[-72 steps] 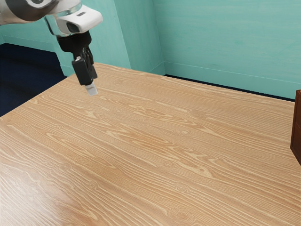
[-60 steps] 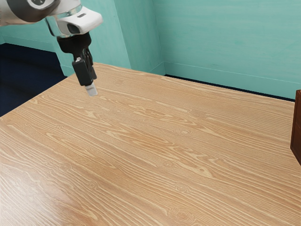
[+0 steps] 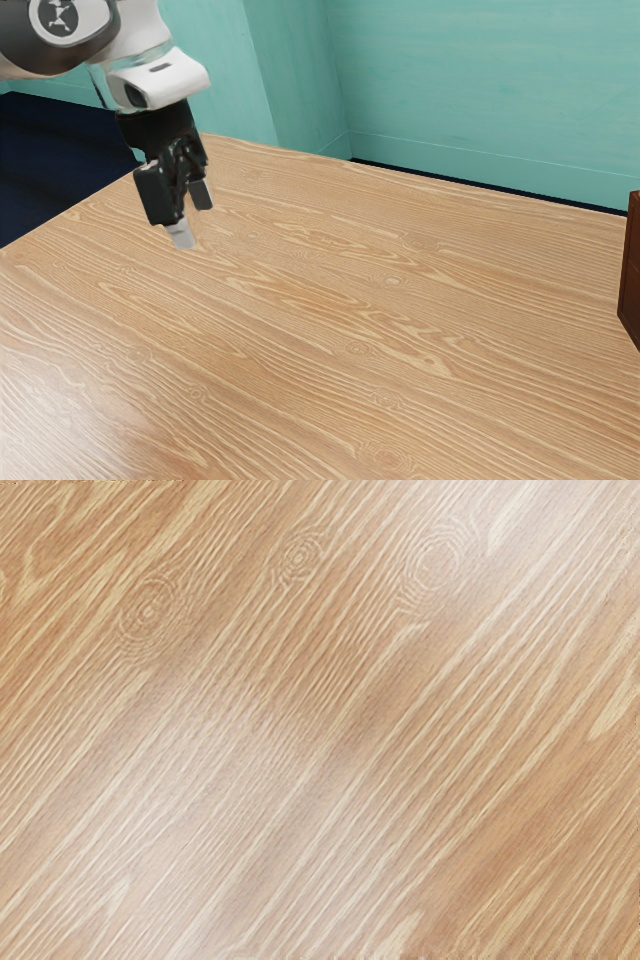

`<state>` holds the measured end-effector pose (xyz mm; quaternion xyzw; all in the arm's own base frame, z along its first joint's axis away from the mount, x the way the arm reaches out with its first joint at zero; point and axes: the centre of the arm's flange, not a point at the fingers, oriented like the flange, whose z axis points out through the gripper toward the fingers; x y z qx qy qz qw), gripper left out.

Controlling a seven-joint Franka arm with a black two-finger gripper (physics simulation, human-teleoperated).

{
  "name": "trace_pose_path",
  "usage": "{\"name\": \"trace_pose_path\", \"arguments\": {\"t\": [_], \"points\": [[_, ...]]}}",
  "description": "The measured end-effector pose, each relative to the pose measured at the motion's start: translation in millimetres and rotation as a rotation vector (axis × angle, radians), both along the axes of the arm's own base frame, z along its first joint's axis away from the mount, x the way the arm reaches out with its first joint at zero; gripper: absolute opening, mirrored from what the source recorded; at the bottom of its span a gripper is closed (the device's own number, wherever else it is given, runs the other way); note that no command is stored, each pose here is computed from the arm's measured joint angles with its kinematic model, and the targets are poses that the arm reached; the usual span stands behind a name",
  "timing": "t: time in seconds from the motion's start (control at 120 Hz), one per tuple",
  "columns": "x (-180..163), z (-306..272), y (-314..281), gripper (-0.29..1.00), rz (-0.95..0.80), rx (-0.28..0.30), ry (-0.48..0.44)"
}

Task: Pull the drawer handle with one arm to open the drawer

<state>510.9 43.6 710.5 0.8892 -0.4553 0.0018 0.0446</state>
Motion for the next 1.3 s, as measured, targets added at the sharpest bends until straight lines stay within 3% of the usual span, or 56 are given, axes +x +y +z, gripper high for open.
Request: {"name": "trace_pose_path", "arguments": {"t": [0.283,0.667,0.875,1.117,1.3], "points": [[23,-37,-52,0.70,-0.485,-0.019,-0.028],[39,-48,-175,0.70,-0.994,-0.095,-0.265],[51,-59,-229,0.69,-1.154,-0.099,-0.395],[85,-75,-211,0.66,-1.171,-0.077,-0.494],[93,-84,-242,0.64,-1.255,-0.094,-0.556]]}}
